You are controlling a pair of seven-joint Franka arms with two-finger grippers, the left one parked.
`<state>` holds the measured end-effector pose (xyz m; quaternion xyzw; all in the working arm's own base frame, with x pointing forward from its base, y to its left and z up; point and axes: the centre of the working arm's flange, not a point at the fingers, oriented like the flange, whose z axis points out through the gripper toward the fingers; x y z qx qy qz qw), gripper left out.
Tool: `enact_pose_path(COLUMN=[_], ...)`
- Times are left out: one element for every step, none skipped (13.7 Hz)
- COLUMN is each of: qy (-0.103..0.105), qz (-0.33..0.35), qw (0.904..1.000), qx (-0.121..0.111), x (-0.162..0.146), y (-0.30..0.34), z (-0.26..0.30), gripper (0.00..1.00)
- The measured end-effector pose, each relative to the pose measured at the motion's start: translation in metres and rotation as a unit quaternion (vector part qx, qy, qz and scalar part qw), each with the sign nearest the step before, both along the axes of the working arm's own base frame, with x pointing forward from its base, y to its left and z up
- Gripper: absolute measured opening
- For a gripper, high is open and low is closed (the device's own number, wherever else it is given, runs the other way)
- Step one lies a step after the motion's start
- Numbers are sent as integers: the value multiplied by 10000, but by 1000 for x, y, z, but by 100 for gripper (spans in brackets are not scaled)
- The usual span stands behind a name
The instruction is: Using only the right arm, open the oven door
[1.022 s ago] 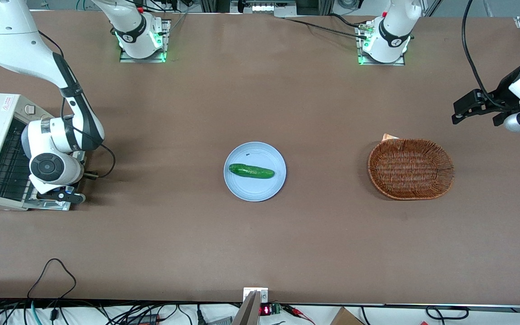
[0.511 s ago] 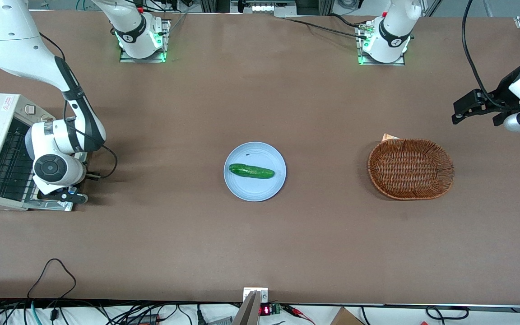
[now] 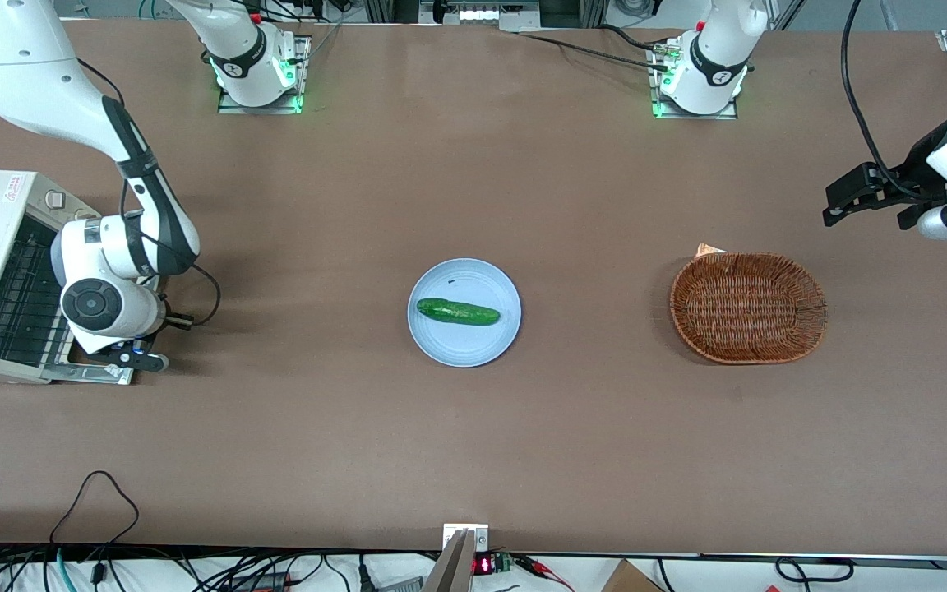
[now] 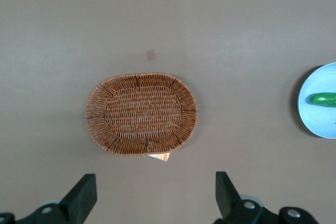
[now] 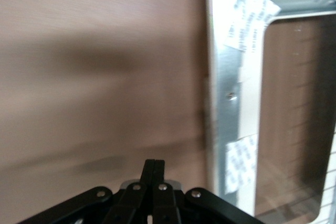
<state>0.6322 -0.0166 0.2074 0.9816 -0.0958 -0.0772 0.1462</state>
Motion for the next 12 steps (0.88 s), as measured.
enact_pose_path(qy=[-12, -30, -64, -94, -127, -163, -214, -285, -390, -508, -613, -691], qz=[-9, -3, -26, -92, -154, -187, -217, -254, -304, -353, -377, -382], qw=[10000, 10000, 9999, 9996, 9986, 9969, 9954, 9942, 9925, 9902, 9884, 9875], qx=[40, 49, 83, 233, 498, 741, 905, 1007, 1118, 1249, 1335, 1368], x=[1, 0, -1, -4, -9, -16, -24, -31, -38, -44, -51, -59], y=[10, 18, 25, 31, 37, 41, 44, 46, 48, 51, 54, 55], z=[16, 37, 64, 94, 129, 163, 195, 222, 248, 272, 294, 313], gripper=[1, 1, 1, 1, 1, 1, 1, 2, 3, 3, 7, 7])
